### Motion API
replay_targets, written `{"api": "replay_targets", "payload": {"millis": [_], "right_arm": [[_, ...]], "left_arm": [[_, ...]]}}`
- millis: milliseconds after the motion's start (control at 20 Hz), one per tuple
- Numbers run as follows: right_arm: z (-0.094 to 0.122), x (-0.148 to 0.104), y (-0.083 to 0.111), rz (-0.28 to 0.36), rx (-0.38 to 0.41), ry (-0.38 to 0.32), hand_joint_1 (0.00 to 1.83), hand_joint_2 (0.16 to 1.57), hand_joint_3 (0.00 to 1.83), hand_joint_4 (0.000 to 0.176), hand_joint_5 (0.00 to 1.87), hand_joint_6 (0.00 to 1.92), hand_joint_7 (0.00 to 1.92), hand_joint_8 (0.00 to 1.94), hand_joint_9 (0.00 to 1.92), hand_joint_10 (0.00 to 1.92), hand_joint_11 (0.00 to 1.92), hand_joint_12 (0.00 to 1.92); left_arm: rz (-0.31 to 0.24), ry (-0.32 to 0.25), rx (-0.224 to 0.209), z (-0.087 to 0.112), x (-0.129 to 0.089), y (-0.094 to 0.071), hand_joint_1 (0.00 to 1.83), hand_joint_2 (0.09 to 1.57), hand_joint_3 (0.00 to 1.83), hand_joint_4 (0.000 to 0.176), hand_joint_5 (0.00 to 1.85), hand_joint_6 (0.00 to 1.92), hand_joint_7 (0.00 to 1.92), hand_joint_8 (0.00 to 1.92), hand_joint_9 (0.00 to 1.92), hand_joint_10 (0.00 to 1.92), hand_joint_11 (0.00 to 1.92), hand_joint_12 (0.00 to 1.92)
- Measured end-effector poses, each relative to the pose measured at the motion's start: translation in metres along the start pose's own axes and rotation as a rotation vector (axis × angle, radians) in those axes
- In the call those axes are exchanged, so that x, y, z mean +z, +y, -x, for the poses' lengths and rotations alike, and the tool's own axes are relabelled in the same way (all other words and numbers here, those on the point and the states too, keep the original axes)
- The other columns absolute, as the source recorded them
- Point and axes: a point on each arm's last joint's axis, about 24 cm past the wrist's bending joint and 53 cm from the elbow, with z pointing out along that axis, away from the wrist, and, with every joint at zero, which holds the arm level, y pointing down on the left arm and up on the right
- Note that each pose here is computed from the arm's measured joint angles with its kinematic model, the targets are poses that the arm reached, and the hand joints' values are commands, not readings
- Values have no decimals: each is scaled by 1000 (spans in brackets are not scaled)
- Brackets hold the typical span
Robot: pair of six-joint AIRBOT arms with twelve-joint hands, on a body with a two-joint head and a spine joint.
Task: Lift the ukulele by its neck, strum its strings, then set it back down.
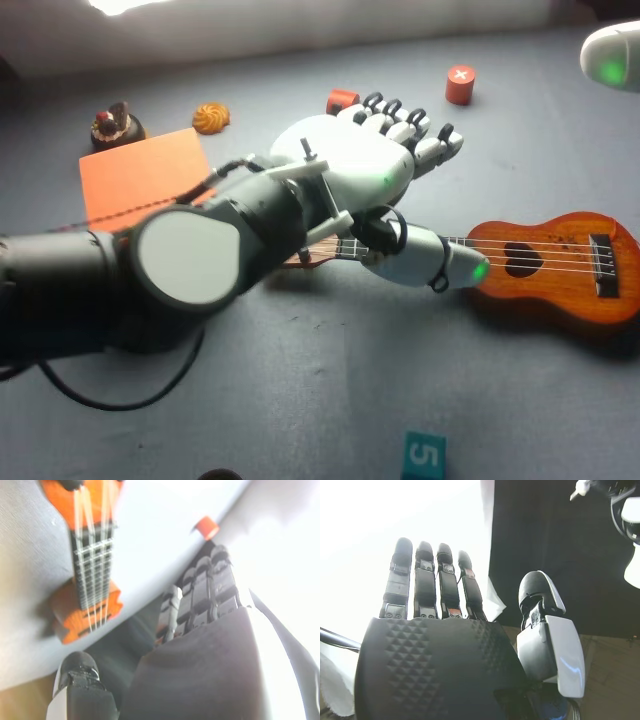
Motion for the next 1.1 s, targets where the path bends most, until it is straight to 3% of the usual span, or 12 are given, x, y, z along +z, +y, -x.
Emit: {"api": "replay_targets", "payload": {"millis": [50, 100, 150, 300, 350, 400, 450, 500, 550, 600, 800, 1100], "right_arm": [[0, 0, 0, 0, 0, 0, 195, 1286, 0, 0, 175, 10, 196, 6, 215, 24, 0, 717], [0, 0, 0, 0, 0, 0, 215, 1286, 0, 0, 140, 9, 173, 5, 196, 15, 0, 628], [0, 0, 0, 0, 1, 0, 186, 1300, 3, 0, 124, 5, 155, 2, 185, 9, 0, 662], [-1, 0, 1, 1, 2, 2, 223, 1293, 0, 0, 416, 147, 410, 75, 378, 125, 0, 1123], [-1, 0, 1, 2, 2, 2, 223, 1293, 0, 0, 416, 147, 410, 75, 378, 125, 0, 1123], [-1, 0, 1, 2, 2, 2, 210, 1287, 1, 0, 405, 340, 492, 70, 331, 401, 0, 1290], [-1, 0, 1, 2, 1, 2, 185, 1285, 0, 0, 419, 922, 673, 438, 411, 1111, 84, 1737], [-1, 0, 1, 2, 2, 2, 185, 1285, 0, 0, 419, 922, 673, 438, 411, 1111, 84, 1737], [-1, 0, 1, 2, 2, 2, 184, 1300, 4, 0, 556, 1164, 699, 1089, 581, 1467, 322, 1862], [-1, 0, 1, 2, 2, 2, 165, 1314, 7, 0, 686, 1266, 817, 1234, 712, 1532, 466, 1909], [-1, 0, 1, 4, 2, 2, 18, 1365, 13, 0, 1086, 1315, 1331, 1147, 1256, 1573, 1017, 1921], [-2, 0, 2, 7, 2, 3, 0, 1367, 2, 0, 1163, 1431, 1448, 1299, 1406, 1675, 1166, 1921]], "left_arm": [[-6, 4, -2, 9, -6, -4, 0, 1028, 0, 72, 0, 0, 0, 0, 0, 0, 0, 144], [-15, 4, 5, 18, -12, -8, 0, 1048, 4, 57, 0, 0, 0, 0, 0, 0, 0, 84], [-22, 4, 11, 26, -17, -12, 0, 1070, 3, 60, 0, 0, 3, 0, 0, 0, 0, 204], [-19, -10, 24, 52, -34, -19, 36, 1166, 8, 32, 280, 55, 333, 33, 335, 110, 0, 1090], [-15, -14, 23, 57, -37, -20, 36, 1166, 8, 32, 280, 55, 333, 33, 335, 110, 0, 1090], [-12, -18, 15, 61, -41, -21, 76, 1186, 4, 18, 359, 54, 440, 33, 439, 160, 0, 1261], [-10, -16, 2, 63, -44, -23, 13, 1224, 2, 0, 615, 126, 789, 104, 691, 502, 192, 1405], [-11, -15, 0, 64, -46, -24, 13, 1224, 2, 0, 615, 126, 789, 104, 691, 502, 192, 1405], [-15, -13, -8, 66, -48, -28, 0, 1240, 2, 0, 866, 328, 1036, 282, 810, 901, 405, 1579], [-22, -16, -13, 69, -49, -33, 0, 1250, 2, 0, 959, 541, 1124, 549, 908, 1109, 564, 1684], [-33, -29, -23, 77, -50, -39, 0, 1250, 0, 0, 1128, 1020, 1329, 1102, 1223, 1572, 912, 1918], [-40, -39, -31, 85, -51, -38, 0, 1250, 2, 0, 1096, 1268, 1306, 1225, 1236, 1648, 973, 1921]]}}
